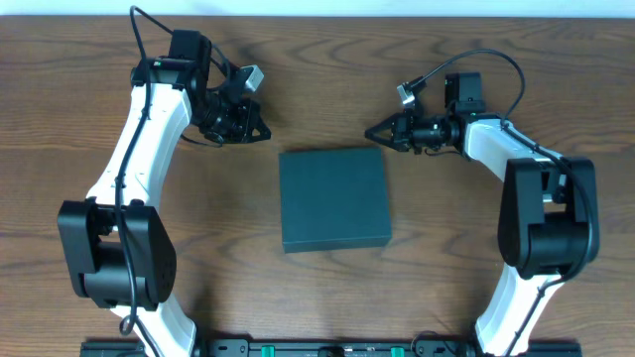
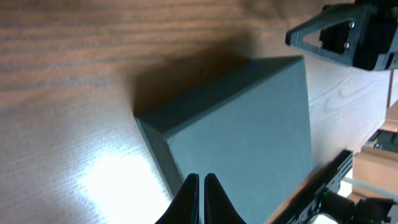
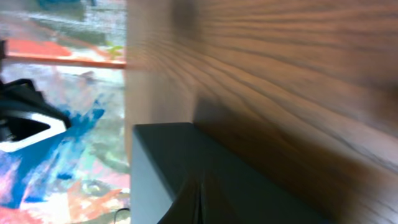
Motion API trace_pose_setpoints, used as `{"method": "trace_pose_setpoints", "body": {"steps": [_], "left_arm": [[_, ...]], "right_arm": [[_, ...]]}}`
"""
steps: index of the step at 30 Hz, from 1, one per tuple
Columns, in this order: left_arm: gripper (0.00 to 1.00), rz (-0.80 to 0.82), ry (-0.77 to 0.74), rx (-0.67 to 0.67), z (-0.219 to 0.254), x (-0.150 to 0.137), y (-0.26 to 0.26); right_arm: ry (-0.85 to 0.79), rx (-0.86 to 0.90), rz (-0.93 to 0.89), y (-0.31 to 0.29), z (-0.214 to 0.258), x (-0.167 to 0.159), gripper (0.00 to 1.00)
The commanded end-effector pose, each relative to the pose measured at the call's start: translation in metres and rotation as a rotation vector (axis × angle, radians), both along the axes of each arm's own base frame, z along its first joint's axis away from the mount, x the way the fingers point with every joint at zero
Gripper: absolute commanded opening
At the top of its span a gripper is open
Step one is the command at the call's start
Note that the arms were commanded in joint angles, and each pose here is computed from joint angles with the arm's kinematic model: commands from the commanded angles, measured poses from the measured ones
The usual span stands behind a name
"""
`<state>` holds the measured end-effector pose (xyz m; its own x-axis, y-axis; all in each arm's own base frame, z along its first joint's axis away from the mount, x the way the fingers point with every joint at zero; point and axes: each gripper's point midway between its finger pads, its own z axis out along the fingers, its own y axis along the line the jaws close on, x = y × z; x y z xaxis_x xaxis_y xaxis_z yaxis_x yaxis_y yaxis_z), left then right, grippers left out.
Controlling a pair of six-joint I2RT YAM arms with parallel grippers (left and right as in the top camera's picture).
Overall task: Pack container
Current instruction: 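Release the lid and pull both grippers outward from the box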
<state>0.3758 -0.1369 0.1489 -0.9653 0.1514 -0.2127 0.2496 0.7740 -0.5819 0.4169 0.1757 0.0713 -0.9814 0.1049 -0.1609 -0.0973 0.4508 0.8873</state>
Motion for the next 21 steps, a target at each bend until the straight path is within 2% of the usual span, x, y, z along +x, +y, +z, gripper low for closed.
{"method": "trace_pose_setpoints", "body": {"steps": [1,10,21], "left_arm": [[0.06,-0.016,-0.065,0.010,0.024,-0.004,0.003],[0.06,-0.003,-0.203,0.049,0.087,-0.037,0.013],[0.06,0.004,-0.407,0.033,0.170,-0.114,0.019]], "right_arm": [[-0.113,-0.111,-0.031,-0.014,0.022,0.008,0.02],[-0.273,-0.342,-0.079,-0.042,0.093,-0.018,0.02],[-0.437,-0.377,-0.113,-0.051,0.195,-0.096,0.02]]}}
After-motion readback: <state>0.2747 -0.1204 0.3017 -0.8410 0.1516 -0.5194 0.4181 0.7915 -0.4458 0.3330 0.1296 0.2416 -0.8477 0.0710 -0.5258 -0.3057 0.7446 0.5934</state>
